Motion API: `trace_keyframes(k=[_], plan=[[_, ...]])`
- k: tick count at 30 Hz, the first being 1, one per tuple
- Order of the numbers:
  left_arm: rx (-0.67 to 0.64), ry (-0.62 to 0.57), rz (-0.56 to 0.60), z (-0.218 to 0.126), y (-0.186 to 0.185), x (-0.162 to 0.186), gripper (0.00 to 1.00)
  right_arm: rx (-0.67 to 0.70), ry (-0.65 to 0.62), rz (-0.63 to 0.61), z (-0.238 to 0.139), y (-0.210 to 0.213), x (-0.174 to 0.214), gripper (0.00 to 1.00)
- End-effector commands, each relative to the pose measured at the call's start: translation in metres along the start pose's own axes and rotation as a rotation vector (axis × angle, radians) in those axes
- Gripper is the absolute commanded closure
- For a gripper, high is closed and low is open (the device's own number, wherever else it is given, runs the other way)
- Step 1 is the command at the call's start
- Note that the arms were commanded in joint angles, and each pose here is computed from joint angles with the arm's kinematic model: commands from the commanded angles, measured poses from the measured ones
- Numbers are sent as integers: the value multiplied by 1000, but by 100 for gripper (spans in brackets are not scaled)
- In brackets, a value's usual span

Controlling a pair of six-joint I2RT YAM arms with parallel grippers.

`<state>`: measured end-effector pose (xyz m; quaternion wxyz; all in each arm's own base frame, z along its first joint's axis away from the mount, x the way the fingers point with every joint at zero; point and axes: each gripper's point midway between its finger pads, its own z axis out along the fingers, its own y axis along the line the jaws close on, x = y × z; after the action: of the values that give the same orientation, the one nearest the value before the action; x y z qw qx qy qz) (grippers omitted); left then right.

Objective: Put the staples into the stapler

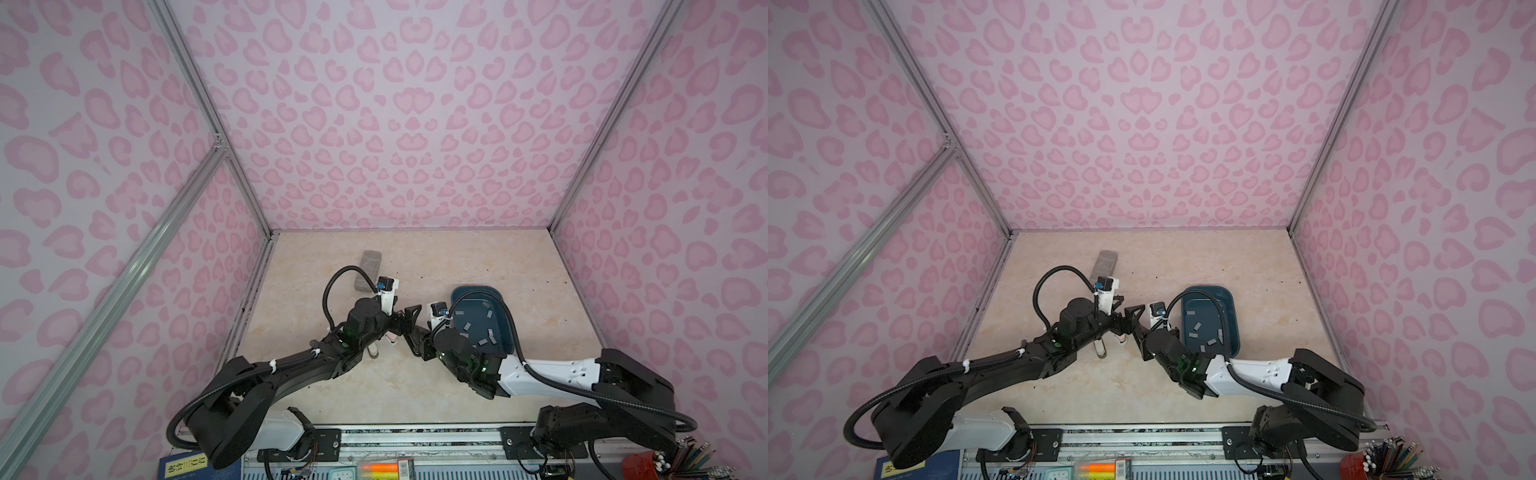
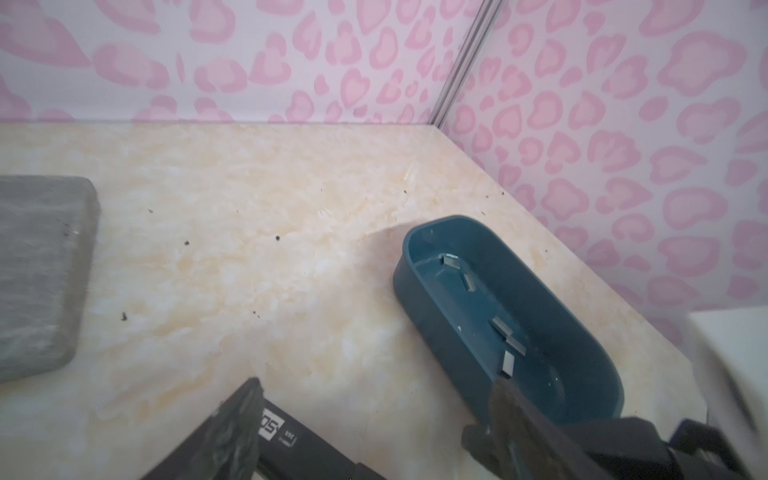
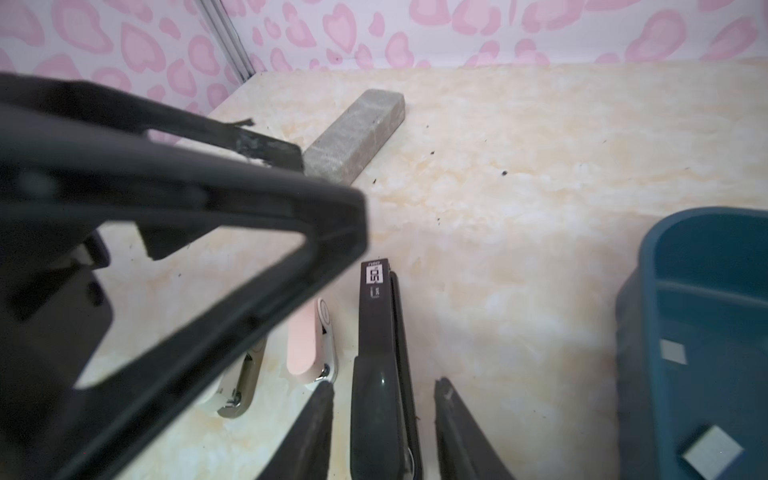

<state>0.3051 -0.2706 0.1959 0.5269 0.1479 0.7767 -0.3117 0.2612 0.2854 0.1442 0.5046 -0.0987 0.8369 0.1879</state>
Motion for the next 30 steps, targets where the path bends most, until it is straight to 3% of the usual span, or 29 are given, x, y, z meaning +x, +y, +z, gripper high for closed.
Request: trace_keyframes(k=[1,7,9,11,14,16,18,20,21,22,26,30], plan=[[-155,-89,-21,-25,20,-33,11,112,32,-9,-19,-23,-10,48],[-395,-355,-2,-87,48,-106,2,314,-42,58,-62,-60,-88,42],[-437,-323,127,-87,47,-117,1,288,-119,29,-72,-61,-113,41],[-592,-330,175,-98,65,-131,3,324,-205,-11,-84,-77,-140,40],[-755,-317,270,-111,102,-131,3,584,-261,-106,-104,-148,-158,35],[-785,-274,191,-118,145,-116,3,759,-254,-136,-115,-209,-146,34],[-864,-292,87,-136,191,-94,2,921,-239,-63,-128,-277,-116,30],[-989,-304,55,-157,227,-66,3,924,-275,184,-137,-321,-86,30],[-1051,-293,47,-165,242,-53,3,807,-282,200,-127,-323,-81,30],[-1094,-278,41,-169,253,-44,3,766,-296,185,-121,-325,-76,22],[-1158,-192,57,-161,282,-20,2,993,-260,226,-132,-362,-48,17],[-1192,-156,-11,-154,310,-2,0,910,-175,196,-95,-369,-35,19]])
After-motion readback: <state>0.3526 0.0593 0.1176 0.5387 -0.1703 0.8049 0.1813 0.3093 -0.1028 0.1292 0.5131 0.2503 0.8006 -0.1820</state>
